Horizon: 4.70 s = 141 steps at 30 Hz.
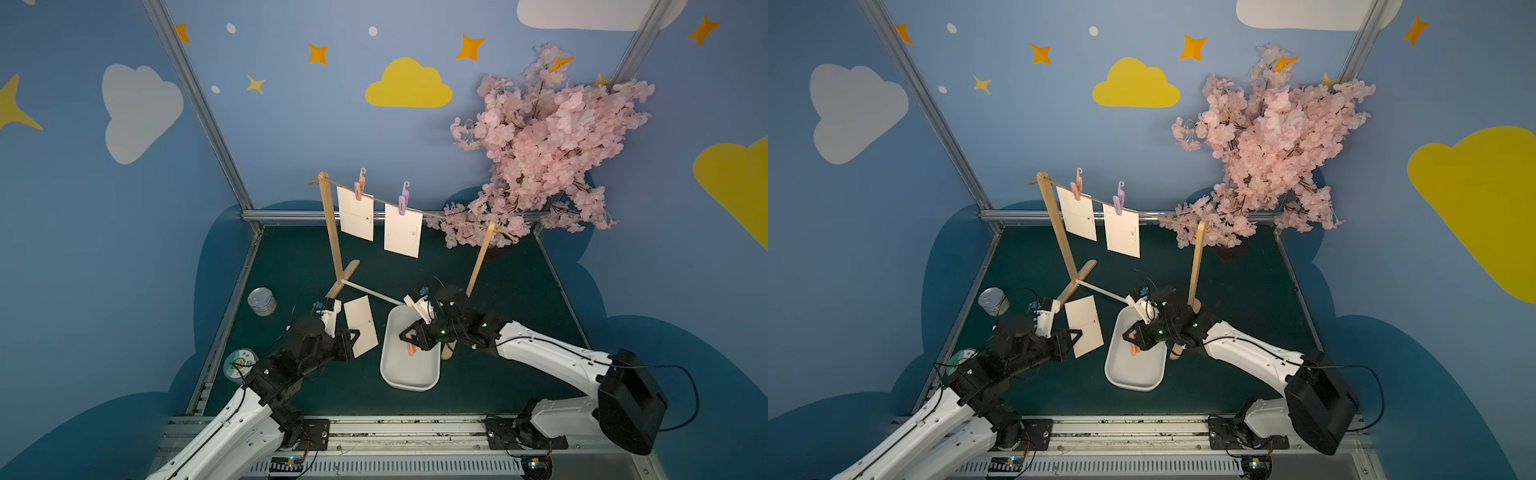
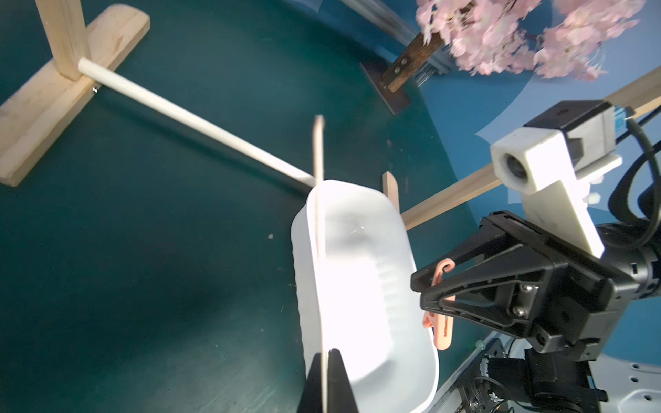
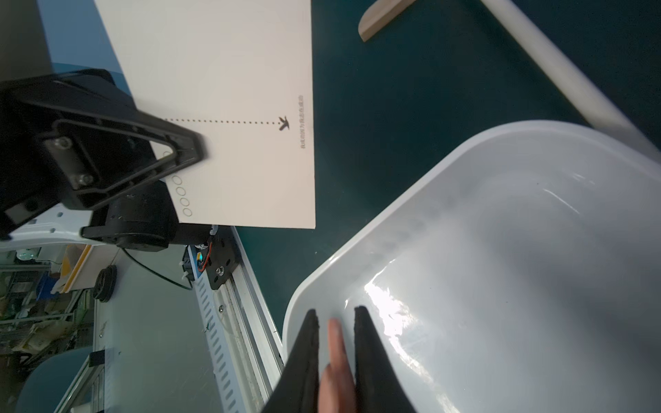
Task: Remove the postcards from the strings
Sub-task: Place the clamp in the storage box, then pinch the postcard on the clothesline.
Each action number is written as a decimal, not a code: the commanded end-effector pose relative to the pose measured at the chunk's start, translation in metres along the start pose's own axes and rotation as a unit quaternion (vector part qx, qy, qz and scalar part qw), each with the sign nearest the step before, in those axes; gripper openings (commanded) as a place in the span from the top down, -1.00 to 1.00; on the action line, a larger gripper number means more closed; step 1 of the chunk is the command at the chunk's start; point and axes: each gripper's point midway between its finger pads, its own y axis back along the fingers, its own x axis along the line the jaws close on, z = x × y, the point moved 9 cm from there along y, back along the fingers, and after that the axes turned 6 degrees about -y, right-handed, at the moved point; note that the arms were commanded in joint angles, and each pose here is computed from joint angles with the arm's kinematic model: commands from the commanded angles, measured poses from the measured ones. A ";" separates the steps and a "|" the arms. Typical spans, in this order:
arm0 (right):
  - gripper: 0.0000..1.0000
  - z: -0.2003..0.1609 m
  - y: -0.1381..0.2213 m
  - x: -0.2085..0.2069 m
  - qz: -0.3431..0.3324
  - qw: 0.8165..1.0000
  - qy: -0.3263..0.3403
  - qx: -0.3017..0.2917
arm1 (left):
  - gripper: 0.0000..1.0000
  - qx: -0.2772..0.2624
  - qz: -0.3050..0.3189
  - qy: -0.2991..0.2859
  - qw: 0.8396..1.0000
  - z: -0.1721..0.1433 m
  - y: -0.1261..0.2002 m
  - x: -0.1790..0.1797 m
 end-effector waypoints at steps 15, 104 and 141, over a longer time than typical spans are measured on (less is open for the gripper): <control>1.00 -0.004 -0.029 -0.027 -0.067 0.997 -0.030 0.022 | 0.89 0.004 0.032 0.041 0.999 -0.027 -0.031 0.030; -0.66 0.221 0.229 0.183 0.091 0.939 0.216 -0.253 | -0.74 -0.151 -0.166 -0.109 0.968 0.240 -0.026 -0.076; -0.66 0.290 0.200 0.121 0.120 0.938 0.175 -0.274 | -0.65 -0.123 -0.236 -0.117 0.957 0.250 -0.071 -0.073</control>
